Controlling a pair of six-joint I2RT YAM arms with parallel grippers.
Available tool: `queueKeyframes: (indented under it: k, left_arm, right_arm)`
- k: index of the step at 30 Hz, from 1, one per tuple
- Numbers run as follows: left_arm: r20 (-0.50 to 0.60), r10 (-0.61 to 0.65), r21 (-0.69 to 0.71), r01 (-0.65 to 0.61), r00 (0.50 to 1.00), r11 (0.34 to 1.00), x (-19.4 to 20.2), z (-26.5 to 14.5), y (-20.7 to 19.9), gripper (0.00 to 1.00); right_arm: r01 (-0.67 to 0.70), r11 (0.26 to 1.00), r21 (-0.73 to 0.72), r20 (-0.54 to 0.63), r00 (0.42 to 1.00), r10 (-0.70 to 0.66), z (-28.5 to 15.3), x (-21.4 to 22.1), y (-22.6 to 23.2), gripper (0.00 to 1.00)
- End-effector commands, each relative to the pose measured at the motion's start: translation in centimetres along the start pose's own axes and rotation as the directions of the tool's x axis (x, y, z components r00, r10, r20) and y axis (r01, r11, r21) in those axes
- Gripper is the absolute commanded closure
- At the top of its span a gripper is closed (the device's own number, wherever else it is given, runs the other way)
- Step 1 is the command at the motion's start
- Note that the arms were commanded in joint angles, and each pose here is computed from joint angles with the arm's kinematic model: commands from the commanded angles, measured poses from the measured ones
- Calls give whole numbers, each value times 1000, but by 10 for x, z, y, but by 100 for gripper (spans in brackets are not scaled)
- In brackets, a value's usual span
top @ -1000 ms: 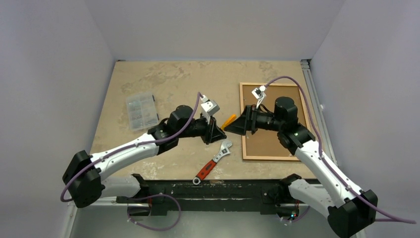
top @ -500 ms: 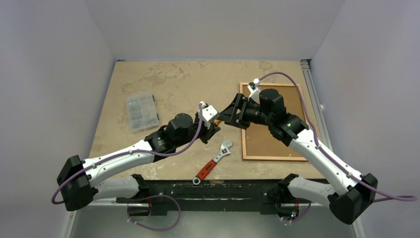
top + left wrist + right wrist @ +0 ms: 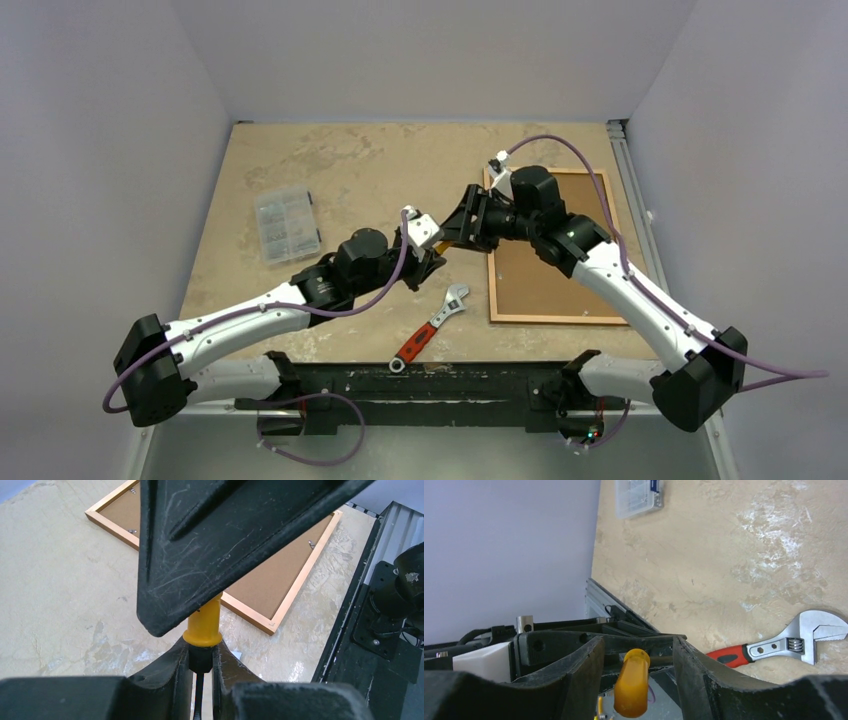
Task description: Take the photo out of the frame
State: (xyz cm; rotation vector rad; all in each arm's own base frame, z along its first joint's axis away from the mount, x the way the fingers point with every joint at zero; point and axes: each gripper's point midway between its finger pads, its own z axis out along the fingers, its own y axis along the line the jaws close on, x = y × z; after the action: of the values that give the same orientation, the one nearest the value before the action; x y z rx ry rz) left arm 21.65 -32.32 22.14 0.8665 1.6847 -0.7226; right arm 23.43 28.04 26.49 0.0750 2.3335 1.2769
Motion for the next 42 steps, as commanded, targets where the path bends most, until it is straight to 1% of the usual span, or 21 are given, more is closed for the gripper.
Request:
queueKeyframes:
  k: [1,4,6,10,15,19,21,23,26,28,30,31,32,33,34,35,36,38,39,40,42]
  left_arm:
    - [56,34,33,-36,998,999,-14,-6,-5,100]
    - [53,37,41,-39,998,998,-13,-6,-6,100]
    - [54,40,47,-43,998,998,-14,-7,-8,100]
    - [52,42,57,-45,998,997,-13,-7,-9,100]
    - [48,44,67,-47,998,997,-12,-6,-11,100]
    - [41,46,79,-49,998,996,-10,-5,-13,100]
    - [39,47,82,-50,998,995,-10,-5,-13,100]
    - [39,49,88,-52,998,995,-9,-6,-14,100]
    - [40,53,99,-57,998,993,-8,-6,-16,100]
    - [42,54,102,-58,998,993,-8,-6,-17,100]
    - [37,38,89,-42,999,995,-9,-6,-15,100]
    - [27,25,77,-27,999,997,-10,-5,-14,100]
    - [6,4,67,-4,1000,998,-10,-4,-13,91]
    - [-26,-18,63,19,1000,998,-7,-3,-13,68]
    - [-34,-45,60,47,998,997,-8,-1,-13,55]
    - [-34,-84,46,85,996,995,-10,0,-11,45]
    - [-37,-147,30,148,988,989,-9,1,-8,40]
    - [-29,-298,13,299,954,954,-10,1,3,35]
    - [-21,-392,-1,392,920,920,-10,2,12,35]
    - [-24,-489,7,490,872,872,-9,2,18,35]
    - [-31,-630,12,631,776,776,-6,8,28,35]
  right_arm:
    - [97,992,-78,-37,994,-100,-7,-1,18,48]
    - [120,986,-112,-82,988,-129,-9,3,19,55]
    - [134,982,-133,-117,982,-150,-11,8,19,58]
    - [137,980,-147,-143,977,-158,-13,8,15,63]
    - [152,968,-199,-169,968,-187,-16,12,23,62]
    - [167,958,-233,-195,957,-214,-17,17,24,63]
    - [170,953,-249,-202,954,-223,-16,19,24,67]
    - [180,952,-249,-194,954,-231,-16,17,24,76]
    - [188,949,-254,-189,952,-239,-13,15,23,82]
    - [210,946,-248,-181,949,-258,-12,13,19,100]
    - [266,942,-205,-134,945,-297,-14,8,13,100]
    - [291,942,-167,-89,947,-308,-16,1,9,100]
    - [308,942,-132,-29,949,-314,-20,-7,8,100]
    - [313,944,-106,31,950,-311,-23,-14,6,100]
    - [308,949,-66,99,948,-301,-26,-22,1,100]
    - [316,948,-33,163,938,-306,-34,-29,0,100]
    - [307,951,16,214,928,-304,-37,-37,-7,100]
    - [306,942,135,295,896,-333,-45,-51,-26,100]
    - [290,934,210,334,876,-347,-50,-58,-40,100]
    - [283,919,275,363,854,-372,-53,-64,-53,100]
    - [270,879,393,395,814,-426,-58,-74,-80,100]
